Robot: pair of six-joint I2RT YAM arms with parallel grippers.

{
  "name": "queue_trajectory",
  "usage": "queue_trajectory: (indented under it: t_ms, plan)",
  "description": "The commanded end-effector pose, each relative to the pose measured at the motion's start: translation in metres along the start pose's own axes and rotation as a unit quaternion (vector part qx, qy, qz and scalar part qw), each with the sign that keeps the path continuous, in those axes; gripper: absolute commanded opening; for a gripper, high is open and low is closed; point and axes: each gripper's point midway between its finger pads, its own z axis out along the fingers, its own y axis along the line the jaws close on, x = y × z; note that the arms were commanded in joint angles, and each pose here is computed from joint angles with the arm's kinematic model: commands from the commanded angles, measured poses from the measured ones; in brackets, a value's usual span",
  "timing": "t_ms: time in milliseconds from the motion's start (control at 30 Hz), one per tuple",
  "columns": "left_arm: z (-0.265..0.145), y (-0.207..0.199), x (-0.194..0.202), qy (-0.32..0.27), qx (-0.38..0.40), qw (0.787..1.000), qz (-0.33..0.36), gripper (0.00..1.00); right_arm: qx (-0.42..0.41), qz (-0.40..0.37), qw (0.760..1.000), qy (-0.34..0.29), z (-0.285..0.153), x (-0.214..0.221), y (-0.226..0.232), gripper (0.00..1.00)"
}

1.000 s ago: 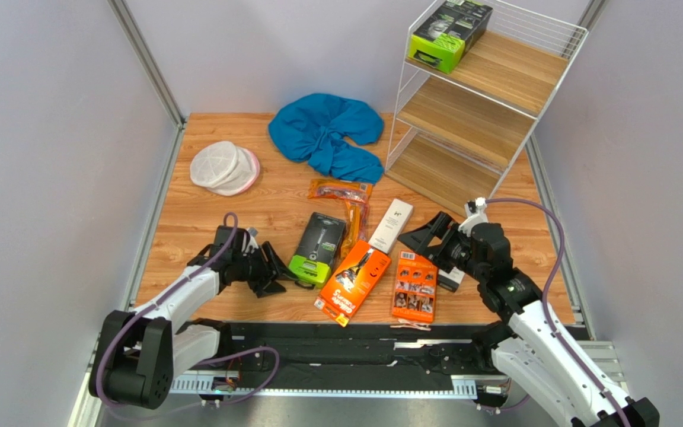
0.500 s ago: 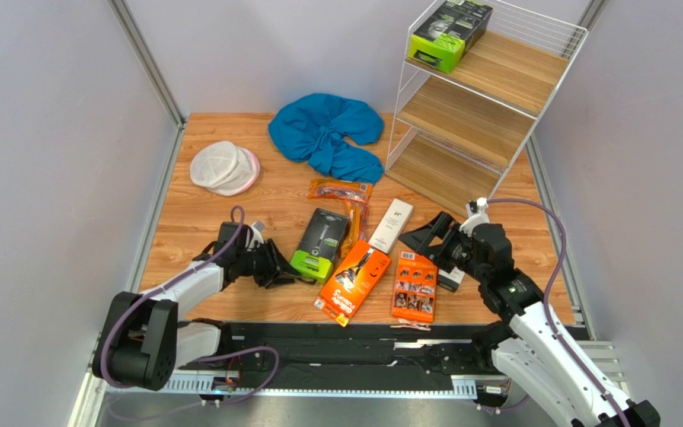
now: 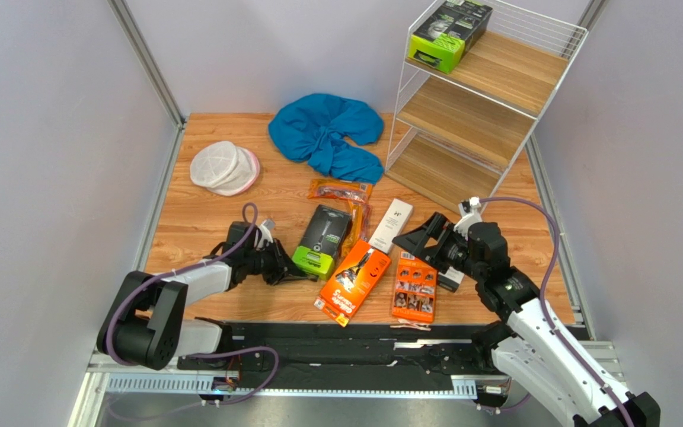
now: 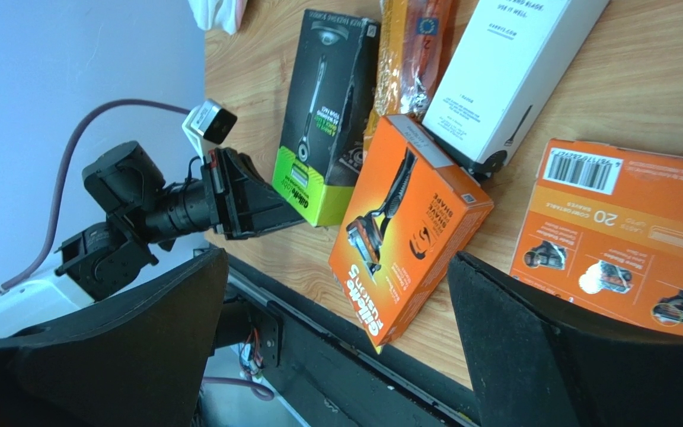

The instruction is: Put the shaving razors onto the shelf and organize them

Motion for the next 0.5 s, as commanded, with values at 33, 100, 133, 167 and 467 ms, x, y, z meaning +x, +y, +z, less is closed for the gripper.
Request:
queue_trajectory:
  t_ms: [33, 100, 133, 167, 467]
  plan:
    - [-0.001, -0.012, -0.016, -0.041, 0.022, 0.998, 0.034, 0.0, -0.056, -0.009, 0.998, 0.009, -0.003, 0.004, 0.031, 0.98]
    - [-0.006, -0.015, -0.018, -0.052, 0.021, 0.998, 0.037, 0.0, -0.064, -0.006, 0.998, 0.015, -0.001, 0.009, 0.033, 0.98]
    - [-0.008, -0.017, -0.019, -0.057, 0.023, 0.997, 0.04, 0.0, -0.067, -0.007, 0.997, 0.023, 0.0, 0.014, 0.034, 0.98]
    - [-0.014, -0.024, -0.02, -0.067, 0.031, 0.996, 0.048, 0.0, -0.068, -0.006, 0.997, 0.026, 0.001, 0.017, 0.035, 0.98]
    - [-0.052, -0.058, -0.02, -0.097, 0.045, 0.991, 0.076, 0.0, -0.125, 0.035, 0.989, 0.074, 0.03, 0.054, 0.058, 1.0]
